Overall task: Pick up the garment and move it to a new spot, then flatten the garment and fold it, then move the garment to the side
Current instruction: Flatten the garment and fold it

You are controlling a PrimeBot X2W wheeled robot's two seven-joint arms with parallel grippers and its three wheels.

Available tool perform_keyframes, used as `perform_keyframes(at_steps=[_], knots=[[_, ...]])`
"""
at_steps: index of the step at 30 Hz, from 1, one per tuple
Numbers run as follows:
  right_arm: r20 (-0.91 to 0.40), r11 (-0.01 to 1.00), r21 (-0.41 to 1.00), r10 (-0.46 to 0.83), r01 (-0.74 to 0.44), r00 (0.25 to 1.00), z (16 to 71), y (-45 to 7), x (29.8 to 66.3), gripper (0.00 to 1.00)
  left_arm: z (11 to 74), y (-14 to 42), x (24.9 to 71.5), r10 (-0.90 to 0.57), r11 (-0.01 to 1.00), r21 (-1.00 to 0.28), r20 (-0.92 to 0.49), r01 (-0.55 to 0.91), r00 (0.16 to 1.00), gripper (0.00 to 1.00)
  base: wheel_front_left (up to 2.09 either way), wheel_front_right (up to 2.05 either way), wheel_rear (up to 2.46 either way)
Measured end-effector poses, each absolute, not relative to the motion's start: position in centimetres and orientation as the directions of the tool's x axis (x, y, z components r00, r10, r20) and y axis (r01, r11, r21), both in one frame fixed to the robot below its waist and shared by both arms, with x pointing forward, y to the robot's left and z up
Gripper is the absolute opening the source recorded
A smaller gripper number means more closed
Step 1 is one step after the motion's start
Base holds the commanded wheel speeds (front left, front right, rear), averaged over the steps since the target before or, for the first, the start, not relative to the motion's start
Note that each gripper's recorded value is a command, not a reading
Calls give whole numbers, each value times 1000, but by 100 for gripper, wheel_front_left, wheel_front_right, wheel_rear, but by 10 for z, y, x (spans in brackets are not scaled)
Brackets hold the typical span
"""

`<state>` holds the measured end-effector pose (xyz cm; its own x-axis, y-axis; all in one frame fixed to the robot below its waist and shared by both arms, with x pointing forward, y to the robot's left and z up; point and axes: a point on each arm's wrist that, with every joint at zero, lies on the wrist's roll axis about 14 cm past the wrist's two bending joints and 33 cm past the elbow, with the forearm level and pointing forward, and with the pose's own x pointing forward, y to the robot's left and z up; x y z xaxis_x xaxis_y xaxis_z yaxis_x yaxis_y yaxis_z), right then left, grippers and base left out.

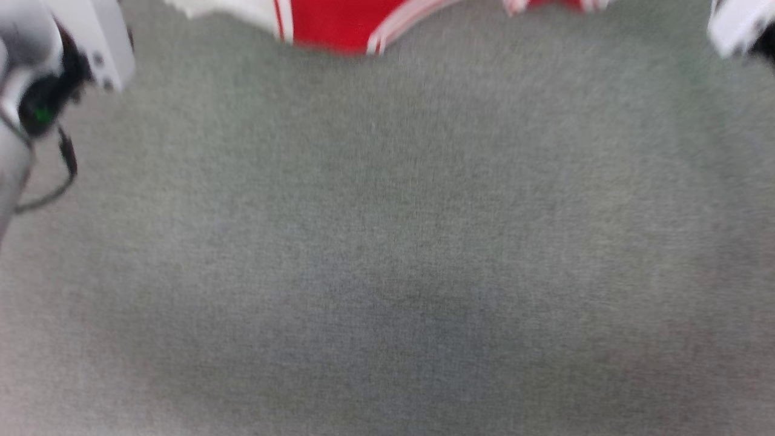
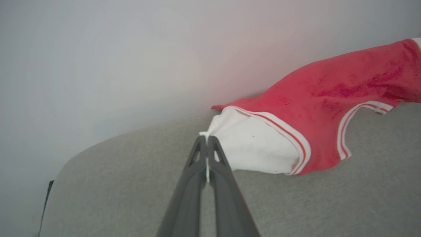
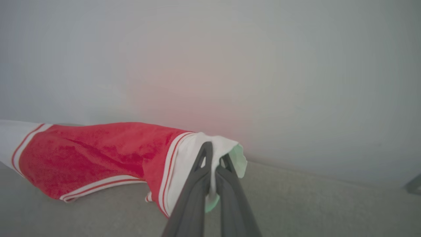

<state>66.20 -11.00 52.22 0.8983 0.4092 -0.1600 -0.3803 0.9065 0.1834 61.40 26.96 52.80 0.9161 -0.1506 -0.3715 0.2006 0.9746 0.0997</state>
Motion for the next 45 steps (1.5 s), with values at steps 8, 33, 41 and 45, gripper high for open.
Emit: perform_keyframes(at_steps=[8, 33, 41, 45], knots=[[-343, 899, 182, 438, -398, 831, 516, -137, 579, 0, 538, 276, 538, -167, 969, 96, -433, 230, 886, 0, 0, 0, 0], [-755, 879, 327, 464, -347, 464, 438, -185, 341, 0, 515, 253, 342, -158, 979, 11, -590, 203, 792, 0, 0, 0, 0], [-780, 876, 336, 465, -346, 420, 421, -160, 331, 0, 484, 247, 342, -171, 981, -32, -618, 192, 767, 0, 0, 0, 0], [-804, 898, 286, 415, -335, 425, 408, -160, 340, 0, 474, 243, 348, -181, 980, -48, -617, 194, 766, 0, 0, 0, 0]])
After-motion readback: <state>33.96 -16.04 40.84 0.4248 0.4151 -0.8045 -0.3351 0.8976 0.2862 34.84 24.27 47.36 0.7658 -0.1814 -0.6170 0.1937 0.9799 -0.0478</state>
